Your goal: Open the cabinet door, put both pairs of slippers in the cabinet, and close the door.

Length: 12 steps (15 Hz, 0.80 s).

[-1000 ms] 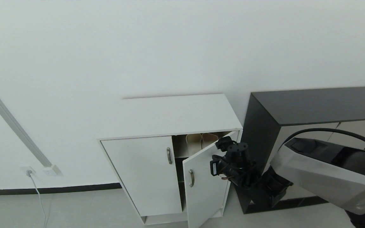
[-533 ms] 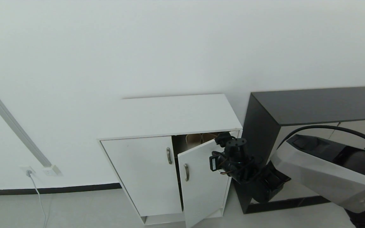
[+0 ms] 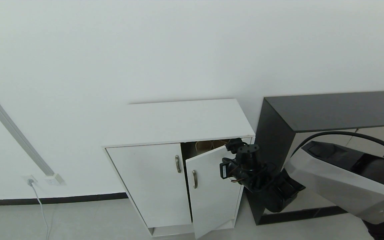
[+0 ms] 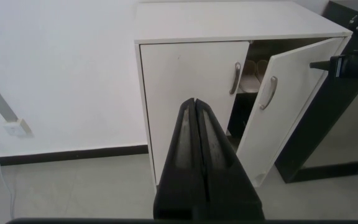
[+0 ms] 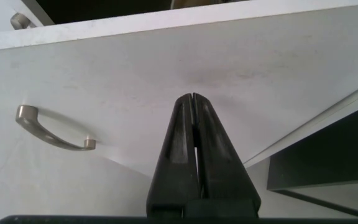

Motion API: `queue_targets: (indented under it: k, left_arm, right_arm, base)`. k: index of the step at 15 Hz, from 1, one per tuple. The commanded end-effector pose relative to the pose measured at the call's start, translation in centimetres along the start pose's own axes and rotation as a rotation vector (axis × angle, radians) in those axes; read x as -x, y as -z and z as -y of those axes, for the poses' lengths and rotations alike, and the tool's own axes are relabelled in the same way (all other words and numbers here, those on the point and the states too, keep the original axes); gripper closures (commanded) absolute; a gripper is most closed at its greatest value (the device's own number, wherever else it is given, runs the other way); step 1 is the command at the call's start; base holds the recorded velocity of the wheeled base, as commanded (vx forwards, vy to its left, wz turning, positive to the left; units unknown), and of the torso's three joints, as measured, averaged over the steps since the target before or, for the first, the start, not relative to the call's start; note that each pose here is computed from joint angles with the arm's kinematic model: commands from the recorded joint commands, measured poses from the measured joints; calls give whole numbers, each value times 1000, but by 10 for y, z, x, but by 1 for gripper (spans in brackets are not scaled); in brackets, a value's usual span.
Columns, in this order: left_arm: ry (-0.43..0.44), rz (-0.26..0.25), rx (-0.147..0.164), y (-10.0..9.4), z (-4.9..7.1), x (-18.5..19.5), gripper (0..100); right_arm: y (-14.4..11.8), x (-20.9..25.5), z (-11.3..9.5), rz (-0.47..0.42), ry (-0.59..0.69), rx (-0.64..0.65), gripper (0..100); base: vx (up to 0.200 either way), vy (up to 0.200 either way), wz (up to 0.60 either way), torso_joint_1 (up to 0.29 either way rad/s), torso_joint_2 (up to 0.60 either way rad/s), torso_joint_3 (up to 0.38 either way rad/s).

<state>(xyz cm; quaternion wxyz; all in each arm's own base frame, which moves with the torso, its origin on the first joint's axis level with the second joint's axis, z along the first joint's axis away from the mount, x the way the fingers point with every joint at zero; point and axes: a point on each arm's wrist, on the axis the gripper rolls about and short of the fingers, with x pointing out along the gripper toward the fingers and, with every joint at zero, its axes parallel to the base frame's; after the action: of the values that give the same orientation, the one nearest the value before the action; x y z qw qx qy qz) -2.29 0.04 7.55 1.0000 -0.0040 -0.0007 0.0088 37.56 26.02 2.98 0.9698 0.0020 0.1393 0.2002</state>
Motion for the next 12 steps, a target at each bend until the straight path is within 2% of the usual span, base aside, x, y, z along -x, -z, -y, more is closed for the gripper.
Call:
queue_targets:
  k: [1, 12]
  left_arm:
    - [-1, -1, 0, 0, 0, 0, 100]
    - [-1, -1, 1, 0, 0, 0, 100]
  right_arm:
    - [1, -3, -1, 3, -1, -1, 100]
    - [-13, -24, 4, 29, 17, -11, 100]
  base:
    - [0, 0, 0, 0, 0, 0]
    - [0, 0, 0, 0, 0, 0]
